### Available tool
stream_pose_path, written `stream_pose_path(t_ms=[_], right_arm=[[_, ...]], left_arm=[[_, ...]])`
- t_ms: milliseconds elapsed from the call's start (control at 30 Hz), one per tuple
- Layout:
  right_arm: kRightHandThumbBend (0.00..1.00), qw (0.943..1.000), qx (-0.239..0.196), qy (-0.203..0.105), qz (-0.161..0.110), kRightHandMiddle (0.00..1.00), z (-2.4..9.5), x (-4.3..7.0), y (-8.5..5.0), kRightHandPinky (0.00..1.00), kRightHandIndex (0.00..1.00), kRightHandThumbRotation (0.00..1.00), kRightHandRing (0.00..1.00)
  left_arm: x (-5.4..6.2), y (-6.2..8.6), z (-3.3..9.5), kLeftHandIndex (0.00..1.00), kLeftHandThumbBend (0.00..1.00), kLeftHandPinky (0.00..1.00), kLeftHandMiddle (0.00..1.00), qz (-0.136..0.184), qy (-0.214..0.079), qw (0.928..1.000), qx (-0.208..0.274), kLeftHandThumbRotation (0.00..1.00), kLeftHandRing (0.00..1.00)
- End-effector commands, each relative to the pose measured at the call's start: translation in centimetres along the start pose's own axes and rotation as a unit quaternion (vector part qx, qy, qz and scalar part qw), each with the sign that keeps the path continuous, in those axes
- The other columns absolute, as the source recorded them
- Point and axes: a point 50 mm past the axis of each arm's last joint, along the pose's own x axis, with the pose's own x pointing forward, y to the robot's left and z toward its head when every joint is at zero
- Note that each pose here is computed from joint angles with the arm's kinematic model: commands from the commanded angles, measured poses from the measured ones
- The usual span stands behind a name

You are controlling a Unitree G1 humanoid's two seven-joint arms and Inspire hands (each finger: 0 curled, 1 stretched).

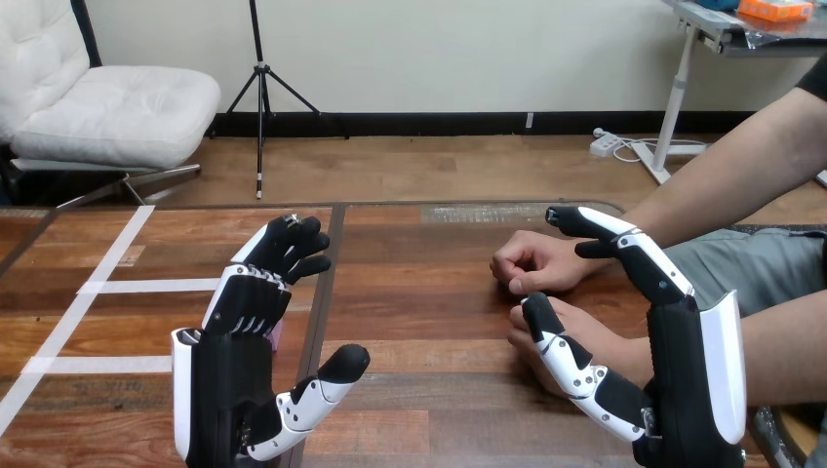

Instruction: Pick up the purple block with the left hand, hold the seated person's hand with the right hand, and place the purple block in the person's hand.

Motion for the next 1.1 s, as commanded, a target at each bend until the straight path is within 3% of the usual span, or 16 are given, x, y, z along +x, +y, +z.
stream_pose_path(t_ms=[0,600,900,1067], right_arm=[[0.43,0.9994,0.006,-0.03,-0.015,0.74,0.4,1.3,-0.2,0.65,0.72,0.37,0.72],[0.43,0.9995,0.004,-0.029,-0.014,0.74,0.4,1.4,-0.2,0.65,0.72,0.36,0.72],[0.43,0.9995,0.002,-0.029,-0.012,0.74,0.3,1.4,-0.1,0.64,0.72,0.36,0.72],[0.43,0.9995,0.003,-0.029,-0.012,0.74,0.3,1.5,-0.1,0.65,0.72,0.36,0.72]], left_arm=[[1.3,-1.1,0.2,0.79,0.78,0.71,0.79,0.004,-0.032,0.9993,-0.018,0.42,0.76],[1.6,-0.8,0.3,0.79,0.79,0.7,0.78,-0.001,-0.034,0.9994,-0.012,0.4,0.76],[3.1,1.7,0.5,0.8,0.83,0.72,0.81,-0.071,-0.03,0.9956,0.052,0.34,0.78],[5.2,4.3,0.9,0.81,0.84,0.75,0.83,-0.134,-0.027,0.9811,0.138,0.34,0.81]])
